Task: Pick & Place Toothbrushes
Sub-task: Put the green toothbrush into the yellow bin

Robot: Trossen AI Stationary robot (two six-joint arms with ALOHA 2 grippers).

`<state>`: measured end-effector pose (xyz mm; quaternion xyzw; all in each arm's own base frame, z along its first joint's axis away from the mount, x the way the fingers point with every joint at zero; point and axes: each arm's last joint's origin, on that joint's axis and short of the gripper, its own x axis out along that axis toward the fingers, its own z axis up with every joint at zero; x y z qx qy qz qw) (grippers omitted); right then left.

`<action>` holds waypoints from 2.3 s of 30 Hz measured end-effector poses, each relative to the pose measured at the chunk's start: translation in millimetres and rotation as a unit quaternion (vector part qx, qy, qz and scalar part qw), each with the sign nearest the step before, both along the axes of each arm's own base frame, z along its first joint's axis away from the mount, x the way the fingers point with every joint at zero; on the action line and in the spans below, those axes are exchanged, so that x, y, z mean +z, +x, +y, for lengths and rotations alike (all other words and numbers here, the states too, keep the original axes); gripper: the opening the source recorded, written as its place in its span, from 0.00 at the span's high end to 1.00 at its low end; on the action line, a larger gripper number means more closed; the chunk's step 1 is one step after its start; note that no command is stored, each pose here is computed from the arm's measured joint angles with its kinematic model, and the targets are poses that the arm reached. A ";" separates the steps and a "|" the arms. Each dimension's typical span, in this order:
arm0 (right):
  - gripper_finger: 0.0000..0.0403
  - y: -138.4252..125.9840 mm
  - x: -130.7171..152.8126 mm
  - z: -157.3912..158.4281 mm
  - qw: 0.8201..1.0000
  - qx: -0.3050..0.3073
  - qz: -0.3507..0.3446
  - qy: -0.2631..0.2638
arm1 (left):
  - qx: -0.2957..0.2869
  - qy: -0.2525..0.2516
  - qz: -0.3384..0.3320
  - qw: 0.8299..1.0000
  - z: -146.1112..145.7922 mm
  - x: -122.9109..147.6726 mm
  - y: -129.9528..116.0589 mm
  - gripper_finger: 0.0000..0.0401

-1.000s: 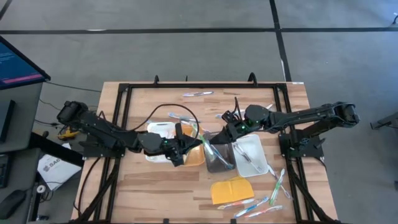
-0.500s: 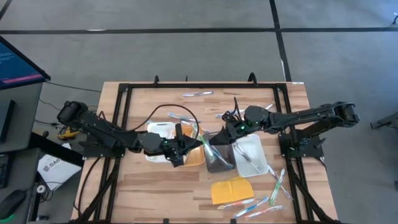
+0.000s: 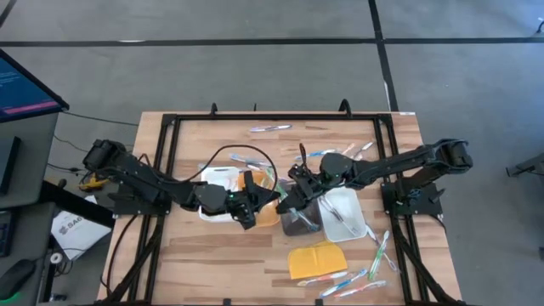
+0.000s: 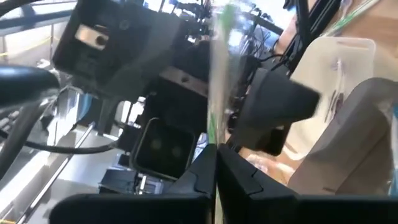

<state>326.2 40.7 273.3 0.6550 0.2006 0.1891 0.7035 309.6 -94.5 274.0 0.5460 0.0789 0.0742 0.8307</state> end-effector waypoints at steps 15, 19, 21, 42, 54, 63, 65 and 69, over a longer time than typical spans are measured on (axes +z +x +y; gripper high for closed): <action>0.42 -4.8 1.4 -3.3 0.999 -0.007 0.001 -0.038 | 0.005 0.004 0.001 1.000 -5.6 -0.1 -2.3 1.00; 0.61 -4.9 0.5 -3.3 0.999 -0.006 -0.001 -0.048 | 0.011 0.006 0.003 1.000 -5.3 -0.5 -2.4 1.00; 0.72 -4.8 0.7 -3.4 0.999 -0.006 -0.005 -0.052 | 0.011 0.006 0.005 1.000 -5.2 -0.8 -2.4 1.00; 0.97 -4.6 -5.8 -7.3 0.992 -0.029 -0.005 -0.121 | 0.117 -0.121 -0.085 0.982 -17.1 34.6 -41.7 0.72; 0.97 -3.3 -9.1 -14.8 0.971 -0.089 -0.022 -0.219 | 0.096 -0.226 -0.161 0.956 -0.2 59.5 -105.3 0.52; 0.97 -5.1 -15.3 -2.9 0.930 -0.214 0.022 -0.297 | 0.090 -0.355 -0.226 0.903 18.1 65.8 -126.6 0.56; 0.97 -6.6 -20.2 -2.6 0.934 -0.210 0.052 -0.285 | 0.093 -0.359 -0.227 0.901 19.9 64.0 -127.5 0.56; 0.97 -9.7 -28.0 -1.3 0.935 -0.219 0.106 -0.259 | 0.101 -0.359 -0.229 0.899 20.4 63.2 -127.5 0.58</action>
